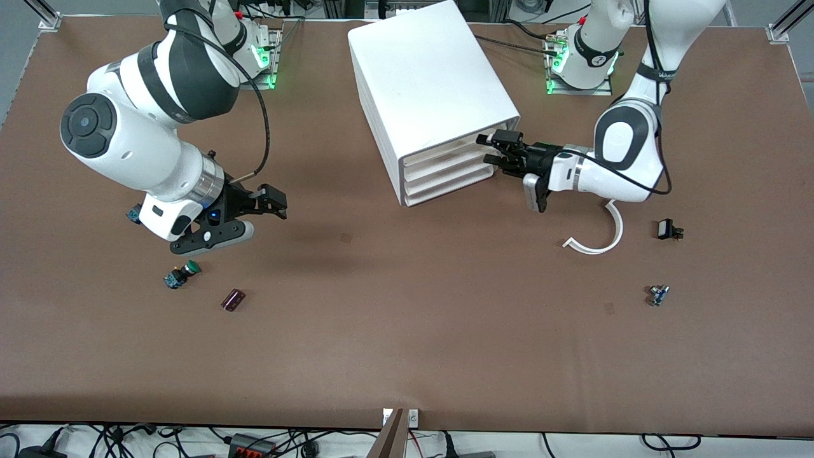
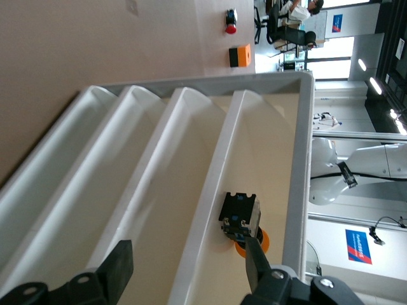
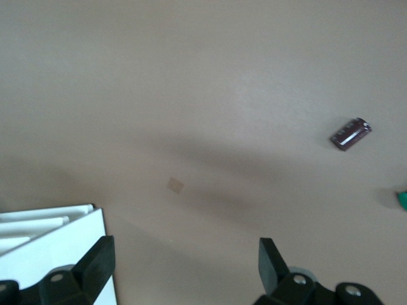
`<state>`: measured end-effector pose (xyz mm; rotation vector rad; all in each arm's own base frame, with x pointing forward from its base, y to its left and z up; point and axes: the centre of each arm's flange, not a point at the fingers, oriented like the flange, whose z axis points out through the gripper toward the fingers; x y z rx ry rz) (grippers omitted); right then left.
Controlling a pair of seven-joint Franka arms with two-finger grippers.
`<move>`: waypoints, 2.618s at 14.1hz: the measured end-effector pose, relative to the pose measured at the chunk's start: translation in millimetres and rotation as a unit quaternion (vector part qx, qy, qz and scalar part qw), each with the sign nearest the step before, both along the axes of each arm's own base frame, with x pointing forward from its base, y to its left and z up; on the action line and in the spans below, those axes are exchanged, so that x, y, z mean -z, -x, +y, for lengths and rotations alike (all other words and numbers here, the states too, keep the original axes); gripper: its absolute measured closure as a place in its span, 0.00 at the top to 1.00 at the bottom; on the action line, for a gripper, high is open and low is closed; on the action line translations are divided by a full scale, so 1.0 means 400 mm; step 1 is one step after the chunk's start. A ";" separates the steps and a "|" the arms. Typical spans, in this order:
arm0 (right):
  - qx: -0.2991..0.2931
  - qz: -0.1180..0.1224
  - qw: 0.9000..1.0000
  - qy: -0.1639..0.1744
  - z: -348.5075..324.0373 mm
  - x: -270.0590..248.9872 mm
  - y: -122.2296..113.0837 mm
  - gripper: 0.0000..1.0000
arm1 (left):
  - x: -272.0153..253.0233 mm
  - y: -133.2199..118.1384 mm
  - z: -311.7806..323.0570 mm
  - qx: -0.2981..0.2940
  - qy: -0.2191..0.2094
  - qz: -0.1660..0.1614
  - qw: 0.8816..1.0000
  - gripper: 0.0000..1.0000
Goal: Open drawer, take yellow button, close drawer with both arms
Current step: 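Reach the left gripper to the drawer handle while the right gripper approaches, then pull the top cabinet drawer open with the left gripper, then grasp the yellow-capped button in the drawer with the right gripper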
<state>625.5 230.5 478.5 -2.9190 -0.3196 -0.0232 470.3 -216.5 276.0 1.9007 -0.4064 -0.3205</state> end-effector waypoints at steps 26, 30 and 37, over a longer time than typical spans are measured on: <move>0.000 -0.082 0.995 -0.054 0.540 -0.036 0.150 1.00 | 0.022 -0.310 0.140 0.014 0.000 -0.082 0.997 0.35; 0.005 -0.098 0.995 -0.032 0.679 0.009 0.194 1.00 | -0.037 -0.331 0.156 0.019 -0.021 -0.078 0.997 0.75; 0.013 -0.113 0.993 -0.017 0.881 0.054 0.334 1.00 | -0.313 -0.380 0.226 0.058 -0.223 -0.050 0.972 1.00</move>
